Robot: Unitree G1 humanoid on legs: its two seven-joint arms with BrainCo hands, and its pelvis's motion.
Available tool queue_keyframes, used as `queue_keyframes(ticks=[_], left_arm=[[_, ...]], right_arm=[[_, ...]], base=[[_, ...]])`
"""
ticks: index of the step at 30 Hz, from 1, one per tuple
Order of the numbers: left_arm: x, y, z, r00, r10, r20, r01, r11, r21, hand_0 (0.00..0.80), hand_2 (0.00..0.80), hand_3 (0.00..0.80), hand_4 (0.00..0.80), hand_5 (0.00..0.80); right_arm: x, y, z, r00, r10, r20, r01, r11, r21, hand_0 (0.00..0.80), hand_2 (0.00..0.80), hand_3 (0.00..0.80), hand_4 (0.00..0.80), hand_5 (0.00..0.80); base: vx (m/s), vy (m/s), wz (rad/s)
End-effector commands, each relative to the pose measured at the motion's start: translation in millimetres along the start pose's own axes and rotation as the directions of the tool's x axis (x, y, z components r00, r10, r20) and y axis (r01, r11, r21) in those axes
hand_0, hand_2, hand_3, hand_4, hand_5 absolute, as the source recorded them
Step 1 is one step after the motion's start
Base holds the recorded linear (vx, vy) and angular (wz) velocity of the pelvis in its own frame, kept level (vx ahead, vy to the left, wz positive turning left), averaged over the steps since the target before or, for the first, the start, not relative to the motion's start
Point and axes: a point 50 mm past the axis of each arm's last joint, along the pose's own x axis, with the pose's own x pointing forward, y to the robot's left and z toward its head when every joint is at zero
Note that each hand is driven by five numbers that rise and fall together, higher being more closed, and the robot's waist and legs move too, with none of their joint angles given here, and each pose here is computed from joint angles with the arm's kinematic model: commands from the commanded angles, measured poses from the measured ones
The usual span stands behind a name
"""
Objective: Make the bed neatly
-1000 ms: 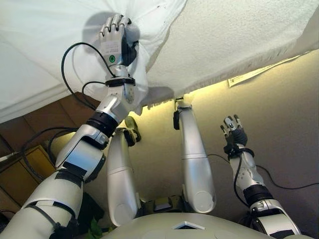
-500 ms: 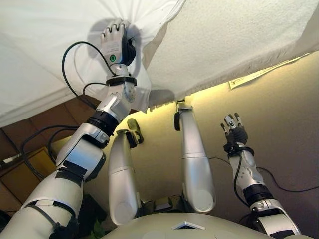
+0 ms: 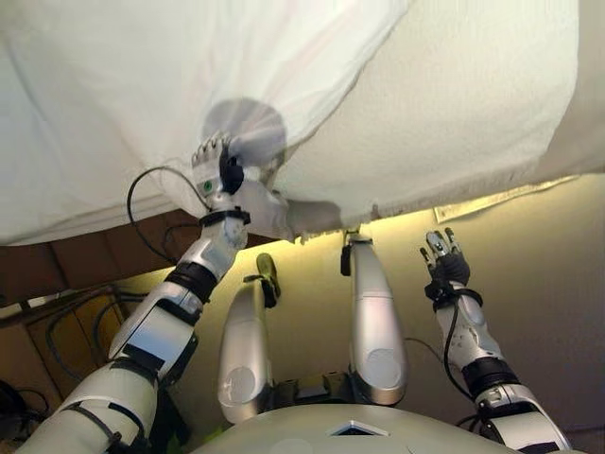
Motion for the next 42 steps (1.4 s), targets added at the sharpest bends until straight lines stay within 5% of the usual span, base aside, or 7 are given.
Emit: queue_keyframes(ticks=[1,22,23,24,25,26,42], left_arm=[[-0.4,48.4,-75.4,0.959,0.198,-0.204,-0.179,0.978,0.107,0.8,0.8,0.8,0.8,0.8],[-135.0,100.1,-226.4,0.522,0.223,-0.823,-0.207,0.969,0.131,0.8,0.8,0.8,0.8,0.8],[-133.7,97.4,-224.4,0.534,0.212,-0.818,-0.201,0.972,0.121,0.762,0.762,0.762,0.762,0.762],[-132.6,93.8,-221.8,0.548,0.198,-0.813,-0.192,0.975,0.109,0.452,0.452,0.452,0.452,0.452],[-132.1,91.8,-220.4,0.556,0.19,-0.809,-0.185,0.977,0.103,0.348,0.348,0.348,0.348,0.348],[-130.4,88.9,-218.0,0.569,0.177,-0.803,-0.175,0.98,0.092,0.0,0.0,0.0,0.0,0.0],[-124.0,41.4,-181.1,0.682,-0.024,-0.731,-0.075,0.992,-0.103,0.0,0.0,0.0,0.0,0.0]], right_arm=[[-16.7,-28.2,-9.8,0.998,-0.062,0.004,0.062,0.998,-0.03,0.0,0.0,0.0,0.0,0.0],[-42.6,-68.0,-34.6,0.984,-0.157,-0.087,0.155,0.987,-0.029,0.0,0.0,0.0,0.0,0.0],[-42.7,-67.8,-35.1,0.983,-0.16,-0.089,0.159,0.987,-0.026,0.0,0.0,0.0,0.0,0.0],[-43.0,-67.3,-35.8,0.982,-0.163,-0.09,0.162,0.987,-0.023,0.0,0.0,0.0,0.0,0.0],[-43.1,-67.2,-36.2,0.982,-0.164,-0.09,0.163,0.986,-0.022,0.0,0.0,0.0,0.0,0.0],[-43.7,-67.1,-37.1,0.982,-0.165,-0.091,0.164,0.986,-0.02,0.0,0.0,0.0,0.0,0.0],[-41.8,-58.4,-34.8,0.986,-0.14,-0.087,0.138,0.99,-0.031,0.0,0.0,0.0,0.0,0.0]], base=[[0.088,0.058,0.16],[0.104,0.025,0.09],[0.015,-0.018,0.07],[0.011,-0.019,0.1],[0.01,-0.019,0.1],[0.012,-0.016,0.08],[0.001,-0.002,0.01]])
